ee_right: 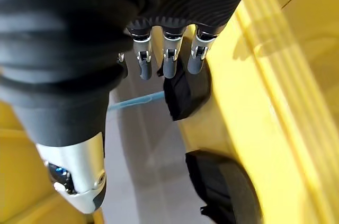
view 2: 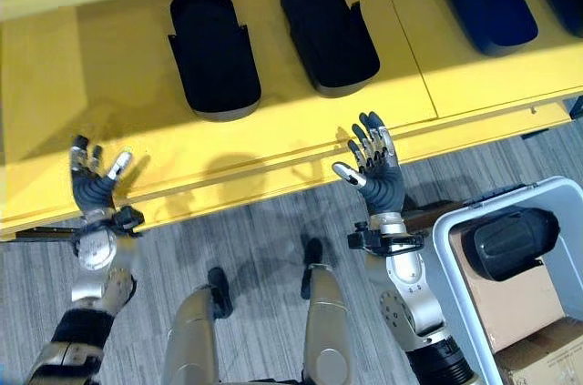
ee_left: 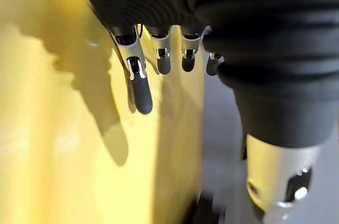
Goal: Move parts from the plastic box to the shelf.
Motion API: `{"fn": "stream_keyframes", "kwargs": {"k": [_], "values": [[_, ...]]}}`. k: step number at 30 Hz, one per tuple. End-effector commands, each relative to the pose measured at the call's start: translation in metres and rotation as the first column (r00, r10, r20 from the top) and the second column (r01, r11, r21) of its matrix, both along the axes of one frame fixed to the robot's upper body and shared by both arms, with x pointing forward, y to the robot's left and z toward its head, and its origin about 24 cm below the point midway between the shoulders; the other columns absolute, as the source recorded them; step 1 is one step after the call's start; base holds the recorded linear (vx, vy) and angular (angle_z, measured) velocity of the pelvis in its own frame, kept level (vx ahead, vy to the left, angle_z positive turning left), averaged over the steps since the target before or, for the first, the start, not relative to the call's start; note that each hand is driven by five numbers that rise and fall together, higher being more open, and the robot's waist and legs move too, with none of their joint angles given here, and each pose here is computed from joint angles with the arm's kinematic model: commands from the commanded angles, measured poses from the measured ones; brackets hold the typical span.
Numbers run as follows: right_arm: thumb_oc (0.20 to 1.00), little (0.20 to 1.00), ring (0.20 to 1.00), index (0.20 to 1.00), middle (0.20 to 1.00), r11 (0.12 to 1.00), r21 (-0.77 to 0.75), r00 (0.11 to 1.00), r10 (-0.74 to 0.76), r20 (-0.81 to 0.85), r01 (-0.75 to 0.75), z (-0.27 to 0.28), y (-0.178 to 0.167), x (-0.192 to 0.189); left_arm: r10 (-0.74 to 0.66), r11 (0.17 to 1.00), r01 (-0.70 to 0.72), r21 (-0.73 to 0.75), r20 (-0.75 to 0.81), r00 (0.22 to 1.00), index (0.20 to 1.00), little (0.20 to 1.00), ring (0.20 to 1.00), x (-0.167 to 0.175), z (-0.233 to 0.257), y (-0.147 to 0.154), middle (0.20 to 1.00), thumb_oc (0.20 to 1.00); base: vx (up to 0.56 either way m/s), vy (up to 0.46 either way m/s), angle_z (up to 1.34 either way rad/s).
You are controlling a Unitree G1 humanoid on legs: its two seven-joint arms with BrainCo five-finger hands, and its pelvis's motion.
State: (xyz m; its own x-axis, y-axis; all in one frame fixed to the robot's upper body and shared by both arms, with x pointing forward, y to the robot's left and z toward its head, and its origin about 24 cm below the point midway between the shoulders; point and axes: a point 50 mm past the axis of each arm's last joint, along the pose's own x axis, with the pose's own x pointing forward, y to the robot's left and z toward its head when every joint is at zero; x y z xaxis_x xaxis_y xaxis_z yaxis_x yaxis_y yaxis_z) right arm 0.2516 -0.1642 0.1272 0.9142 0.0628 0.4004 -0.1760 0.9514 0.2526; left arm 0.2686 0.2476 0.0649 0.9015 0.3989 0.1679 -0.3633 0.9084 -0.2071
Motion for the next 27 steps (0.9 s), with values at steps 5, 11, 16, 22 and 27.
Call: {"fn": "stream_keyframes", "kwargs": {"k": [5,11,16,22,27], "values": [[1.0,1.0,1.0,1.0,1.0,0.992,-0.115,0.995,-0.065,-0.081,0.055,-0.022,-0.032,-0.01,-0.417,0.907,0.42,-0.039,-0.225,0.881,1.0,1.0,1.0,-0.048,-0.047,-0.034,1.0,1.0,0.06,-0.082,0.15],[1.0,1.0,1.0,1.0,1.0,0.98,-0.194,0.961,-0.1,-0.259,0.049,-0.062,-0.047,-0.027,-0.543,0.839,0.534,-0.105,-0.243,0.804,1.0,1.0,1.0,-0.064,-0.055,-0.049,1.0,1.0,0.07,-0.077,-0.08],[1.0,1.0,1.0,1.0,1.0,0.977,-0.211,0.938,-0.099,-0.331,0.028,-0.077,-0.05,-0.036,-0.549,0.836,0.523,-0.169,-0.287,0.785,1.0,1.0,1.0,-0.075,-0.07,-0.055,1.0,1.0,0.03,-0.123,-0.1],[1.0,1.0,1.0,1.0,1.0,0.973,-0.229,0.936,-0.098,-0.339,0.019,-0.077,-0.056,-0.043,-0.566,0.824,0.534,-0.189,-0.288,0.772,1.0,1.0,1.0,-0.077,-0.074,-0.062,1.0,1.0,-0.01,-0.139,-0.08],[1.0,1.0,1.0,1.0,1.0,0.97,-0.239,0.922,-0.126,-0.367,0.038,-0.084,-0.061,-0.046,-0.569,0.822,0.543,-0.173,-0.291,0.769,1.0,1.0,1.0,-0.077,-0.075,-0.064,1.0,1.0,0.0,-0.055,0.19]]}}
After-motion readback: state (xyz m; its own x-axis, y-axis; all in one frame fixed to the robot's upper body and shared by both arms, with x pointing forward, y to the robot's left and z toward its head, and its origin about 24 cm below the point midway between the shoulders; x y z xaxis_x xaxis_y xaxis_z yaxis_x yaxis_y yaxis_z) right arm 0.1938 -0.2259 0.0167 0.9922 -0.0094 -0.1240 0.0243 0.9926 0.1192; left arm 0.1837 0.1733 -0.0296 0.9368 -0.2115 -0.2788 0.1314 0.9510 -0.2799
